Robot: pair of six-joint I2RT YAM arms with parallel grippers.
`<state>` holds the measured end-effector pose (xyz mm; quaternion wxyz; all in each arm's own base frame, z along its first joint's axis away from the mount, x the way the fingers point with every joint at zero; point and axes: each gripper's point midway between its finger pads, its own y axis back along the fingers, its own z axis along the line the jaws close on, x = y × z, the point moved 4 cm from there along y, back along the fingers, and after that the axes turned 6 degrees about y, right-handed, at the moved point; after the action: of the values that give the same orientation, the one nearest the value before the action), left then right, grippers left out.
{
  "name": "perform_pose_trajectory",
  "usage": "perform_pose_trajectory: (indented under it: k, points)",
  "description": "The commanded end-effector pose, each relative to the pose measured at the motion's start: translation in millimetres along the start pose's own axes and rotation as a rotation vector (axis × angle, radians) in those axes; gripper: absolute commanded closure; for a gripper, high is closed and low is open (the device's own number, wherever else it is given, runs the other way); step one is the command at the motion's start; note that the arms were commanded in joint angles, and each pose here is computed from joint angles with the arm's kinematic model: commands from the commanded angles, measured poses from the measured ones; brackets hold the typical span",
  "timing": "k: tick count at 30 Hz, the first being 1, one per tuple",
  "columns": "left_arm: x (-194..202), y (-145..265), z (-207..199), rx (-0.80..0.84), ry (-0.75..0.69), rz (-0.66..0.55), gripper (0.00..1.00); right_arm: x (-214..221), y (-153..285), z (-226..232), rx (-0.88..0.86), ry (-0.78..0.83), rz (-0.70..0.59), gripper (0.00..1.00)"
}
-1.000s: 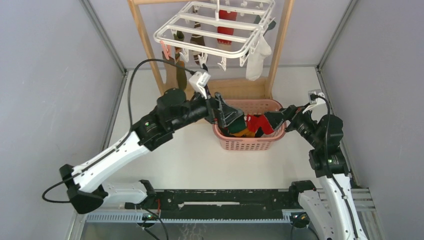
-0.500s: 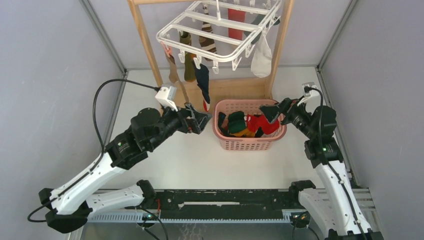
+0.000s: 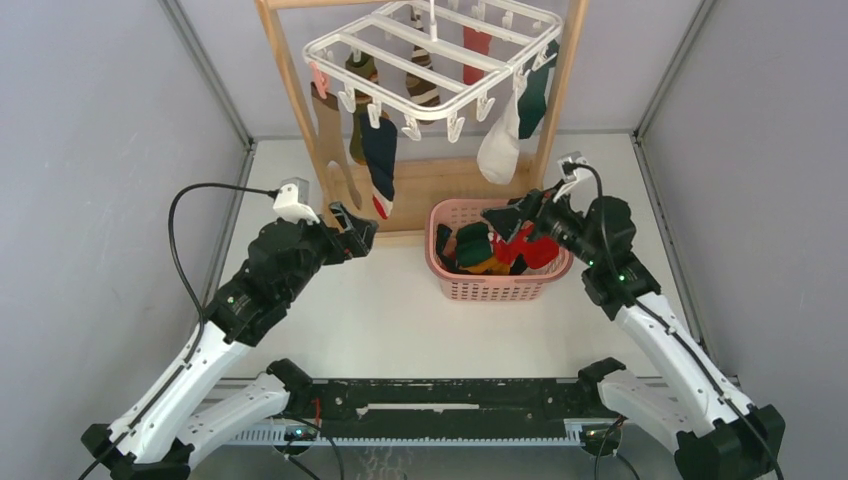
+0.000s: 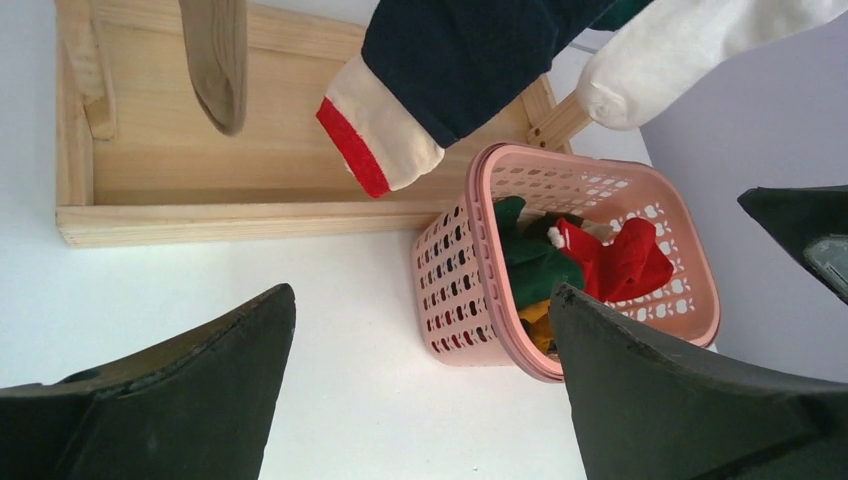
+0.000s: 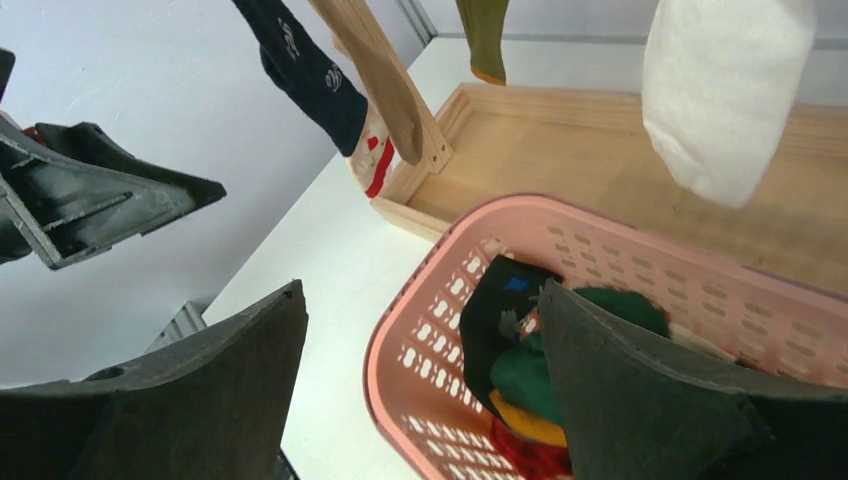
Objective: Remove the socks clipped to the hanger
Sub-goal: Remove the sock from the hanger.
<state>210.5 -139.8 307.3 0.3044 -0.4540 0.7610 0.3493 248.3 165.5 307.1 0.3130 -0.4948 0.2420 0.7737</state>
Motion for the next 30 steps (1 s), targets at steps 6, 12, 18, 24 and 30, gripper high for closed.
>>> perform_pose_trajectory:
  k: [6, 12, 18, 24, 30]
  points:
    - [0.8, 3.3, 0.1, 0.035, 0.019, -0.005, 0.00, -43.0, -28.3, -19.1, 0.143, 0.080, -0.172, 0.10]
    - [-1.4, 4.9, -0.9, 0.040, 0.006, -0.008, 0.00, -57.1, -43.6, -35.3, 0.212, 0.108, -0.209, 0.11]
    - [-0.5, 3.2, -2.2, 0.047, -0.001, -0.002, 0.00, -66.4, -52.6, -56.9, 0.266, 0.117, -0.239, 0.12]
    - [0.5, 0.0, -3.5, 0.054, -0.008, 0.003, 0.00, -70.9, -56.9, -79.7, 0.300, 0.105, -0.260, 0.12]
    - [3.0, -5.6, -5.6, 0.061, -0.010, 0.014, 0.00, -66.2, -78.1, -78.7, 0.159, 0.116, -0.251, 0.10]
